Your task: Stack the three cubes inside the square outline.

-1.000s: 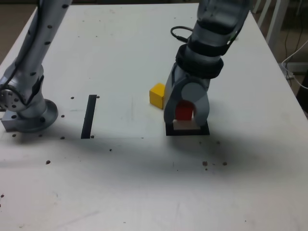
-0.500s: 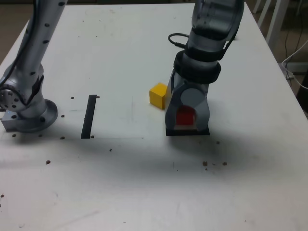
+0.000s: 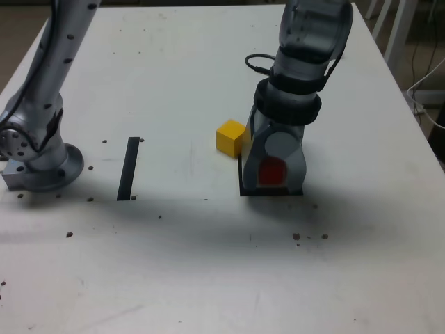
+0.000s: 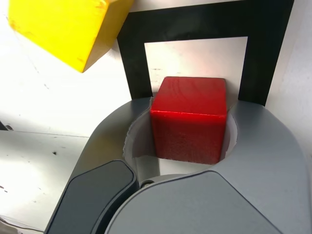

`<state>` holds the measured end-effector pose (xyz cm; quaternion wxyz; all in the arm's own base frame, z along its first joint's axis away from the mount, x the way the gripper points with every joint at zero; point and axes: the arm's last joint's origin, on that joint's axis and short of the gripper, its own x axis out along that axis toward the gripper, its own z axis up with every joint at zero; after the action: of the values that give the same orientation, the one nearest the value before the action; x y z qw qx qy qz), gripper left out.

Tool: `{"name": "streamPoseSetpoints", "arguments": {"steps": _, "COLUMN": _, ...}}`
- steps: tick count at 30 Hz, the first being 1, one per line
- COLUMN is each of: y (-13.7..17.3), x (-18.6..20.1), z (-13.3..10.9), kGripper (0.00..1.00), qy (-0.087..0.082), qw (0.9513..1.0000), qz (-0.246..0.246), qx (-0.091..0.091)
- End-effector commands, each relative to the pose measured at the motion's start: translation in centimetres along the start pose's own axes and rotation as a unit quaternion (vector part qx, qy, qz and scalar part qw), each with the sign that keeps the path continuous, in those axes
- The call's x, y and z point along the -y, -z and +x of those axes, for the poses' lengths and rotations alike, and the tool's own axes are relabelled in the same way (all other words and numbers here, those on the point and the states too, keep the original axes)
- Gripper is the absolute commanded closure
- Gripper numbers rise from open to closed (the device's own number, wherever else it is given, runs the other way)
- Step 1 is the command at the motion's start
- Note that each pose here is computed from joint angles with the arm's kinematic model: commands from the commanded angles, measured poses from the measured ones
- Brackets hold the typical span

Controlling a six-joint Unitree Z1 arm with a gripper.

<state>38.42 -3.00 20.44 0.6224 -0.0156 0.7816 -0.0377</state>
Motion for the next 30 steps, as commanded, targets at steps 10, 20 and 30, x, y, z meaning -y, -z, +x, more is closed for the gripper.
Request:
{"name": "streamPoseSetpoints", "arguments": {"steps": 10, "y": 0.0, "x": -0.2, "z": 0.6, "kGripper": 0.02, "qy": 0.003, "qw": 1.0000, "qz": 0.002, "qx": 0.008}}
{"name": "streamPoseSetpoints", "arguments": {"steps": 20, "y": 3.0, "x": -0.6, "z": -1.5, "kGripper": 0.01, "qy": -0.041, "qw": 0.9985, "qz": -0.033, "qx": 0.016}}
{"name": "streamPoseSetpoints", "arguments": {"steps": 30, "y": 7.3, "x": -1.2, "z": -3.9, "kGripper": 0.01, "qy": -0.089, "qw": 0.9937, "qz": -0.064, "qx": 0.021}}
